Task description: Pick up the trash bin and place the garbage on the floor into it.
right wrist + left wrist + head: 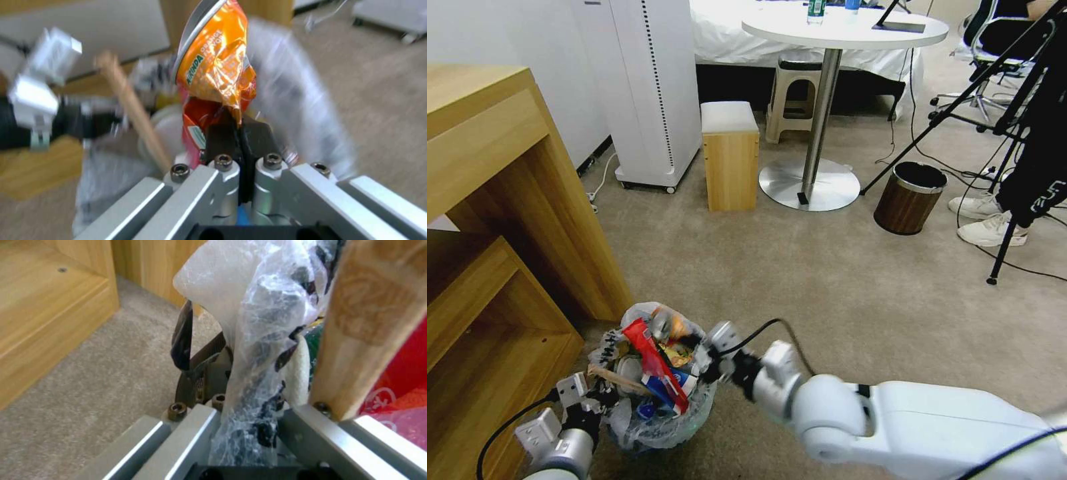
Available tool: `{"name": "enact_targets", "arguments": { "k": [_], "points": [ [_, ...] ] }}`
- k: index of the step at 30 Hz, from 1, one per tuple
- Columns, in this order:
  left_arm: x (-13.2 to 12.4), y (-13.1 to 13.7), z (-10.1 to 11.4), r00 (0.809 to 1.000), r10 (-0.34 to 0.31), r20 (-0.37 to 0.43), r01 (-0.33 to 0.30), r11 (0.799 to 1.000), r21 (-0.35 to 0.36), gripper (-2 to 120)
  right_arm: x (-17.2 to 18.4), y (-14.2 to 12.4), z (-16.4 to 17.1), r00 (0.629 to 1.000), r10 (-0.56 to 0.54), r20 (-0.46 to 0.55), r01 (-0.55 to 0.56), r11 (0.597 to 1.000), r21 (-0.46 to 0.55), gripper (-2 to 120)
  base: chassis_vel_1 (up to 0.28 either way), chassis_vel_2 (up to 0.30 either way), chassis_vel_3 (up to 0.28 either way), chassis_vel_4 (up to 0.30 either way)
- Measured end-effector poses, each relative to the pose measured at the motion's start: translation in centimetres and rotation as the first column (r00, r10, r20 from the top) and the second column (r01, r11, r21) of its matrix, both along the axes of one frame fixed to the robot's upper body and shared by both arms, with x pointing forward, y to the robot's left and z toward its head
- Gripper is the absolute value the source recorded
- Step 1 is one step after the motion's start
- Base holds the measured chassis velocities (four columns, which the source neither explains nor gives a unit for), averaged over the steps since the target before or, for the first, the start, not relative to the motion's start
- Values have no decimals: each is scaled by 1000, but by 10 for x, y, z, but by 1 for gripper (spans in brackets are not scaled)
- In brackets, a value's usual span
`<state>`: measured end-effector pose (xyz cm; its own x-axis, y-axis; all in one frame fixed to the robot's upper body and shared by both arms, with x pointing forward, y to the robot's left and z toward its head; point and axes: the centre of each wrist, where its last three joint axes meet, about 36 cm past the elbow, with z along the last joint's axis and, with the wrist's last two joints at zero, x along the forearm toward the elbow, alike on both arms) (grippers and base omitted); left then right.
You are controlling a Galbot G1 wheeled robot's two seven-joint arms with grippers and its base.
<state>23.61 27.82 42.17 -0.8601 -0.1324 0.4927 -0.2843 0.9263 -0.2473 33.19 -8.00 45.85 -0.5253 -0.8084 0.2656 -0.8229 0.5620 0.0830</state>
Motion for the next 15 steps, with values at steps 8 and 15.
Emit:
{"name": "enact_targets", "arguments": {
  "k": [8,15],
  "points": [
    [-7,1,7,1000,13,8,-13,1000,11,0,-12,20,-8,998,33,-58,-36,998,-55,0,0,0,0,0],
    [-11,2,13,1000,18,15,-18,1000,17,0,-26,27,-19,994,28,-103,-39,993,-113,0,0,0,0,0]
  ]
}}
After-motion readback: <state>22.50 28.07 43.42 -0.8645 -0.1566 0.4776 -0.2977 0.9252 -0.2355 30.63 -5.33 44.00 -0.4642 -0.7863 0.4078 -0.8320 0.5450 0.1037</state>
